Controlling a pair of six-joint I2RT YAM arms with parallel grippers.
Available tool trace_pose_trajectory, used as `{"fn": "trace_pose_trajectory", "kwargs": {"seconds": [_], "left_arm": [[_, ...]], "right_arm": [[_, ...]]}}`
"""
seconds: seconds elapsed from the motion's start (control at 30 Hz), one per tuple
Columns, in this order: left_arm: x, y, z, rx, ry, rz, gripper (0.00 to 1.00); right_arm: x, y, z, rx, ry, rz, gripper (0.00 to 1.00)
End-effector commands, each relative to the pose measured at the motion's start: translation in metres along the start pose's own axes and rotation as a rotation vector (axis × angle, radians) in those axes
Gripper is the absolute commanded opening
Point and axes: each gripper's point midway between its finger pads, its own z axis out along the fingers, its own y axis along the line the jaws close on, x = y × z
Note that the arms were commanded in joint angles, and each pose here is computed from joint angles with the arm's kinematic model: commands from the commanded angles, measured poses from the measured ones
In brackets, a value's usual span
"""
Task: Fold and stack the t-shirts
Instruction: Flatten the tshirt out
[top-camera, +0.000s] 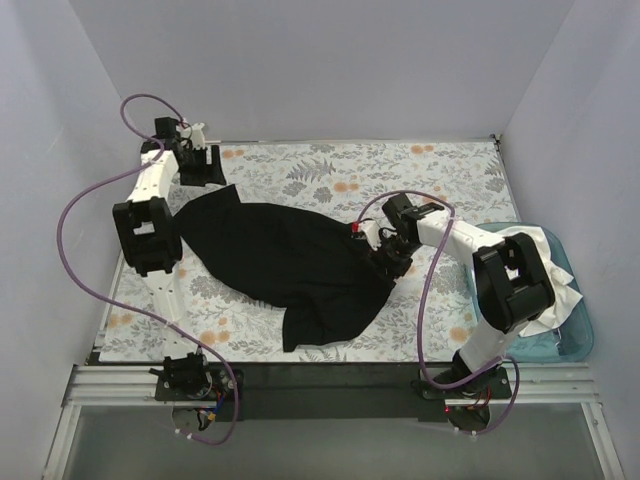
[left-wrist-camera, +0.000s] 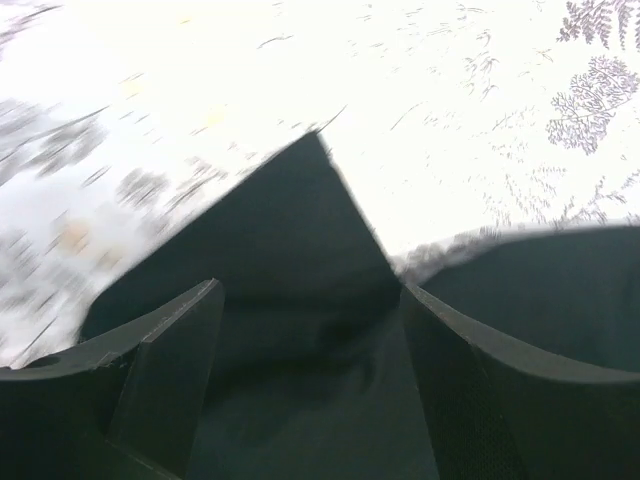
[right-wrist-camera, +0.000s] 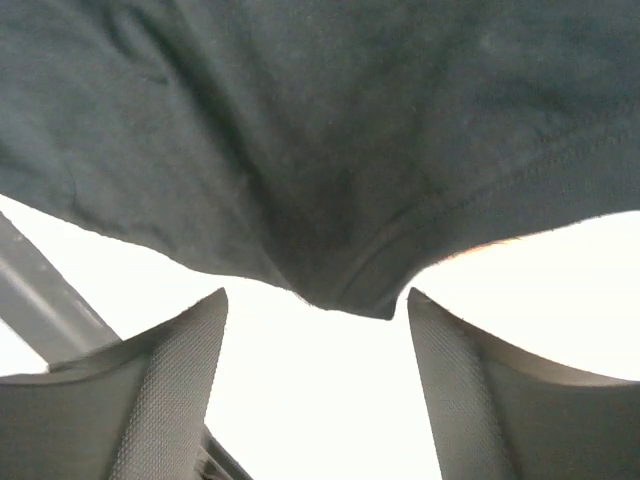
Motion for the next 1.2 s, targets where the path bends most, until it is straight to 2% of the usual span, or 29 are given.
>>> {"fn": "trace_pose_trajectory", "kwargs": {"seconds": [0.0,0.13,0.47,0.77,1.03,1.17], "left_arm": [[-0.03,-0.016,0.012,-0.015,-0.08,0.08,0.7],[-0.022,-0.012,0.036,-0.031,-0.058,0.089,0.71],[-0.034,-0.013,0.057,-0.05,-0.099,0.223,0.7],[-0.029,-0.02,0.075,0.001,-0.091,0.324,0.52],[-0.017,-0.023,0.094,0.001,-0.057,0.348,0.48],[-0.006,-0.022,0.096,0.0,-0.03,0.348,0.37]], "right_arm": [[-0.024,-0.002,-0.037,-0.014,-0.123,0.022,0.8],[-0.049,-0.033,-0.07,0.021,-0.243,0.107,0.81],[-0.084,-0.087,-0.073,0.026,-0.297,0.212,0.74],[-0.095,-0.112,-0.078,0.051,-0.336,0.261,0.73],[-0.103,-0.123,-0.074,0.047,-0.341,0.279,0.74],[-0.106,-0.127,-0.072,0.041,-0.343,0.284,0.74]]}}
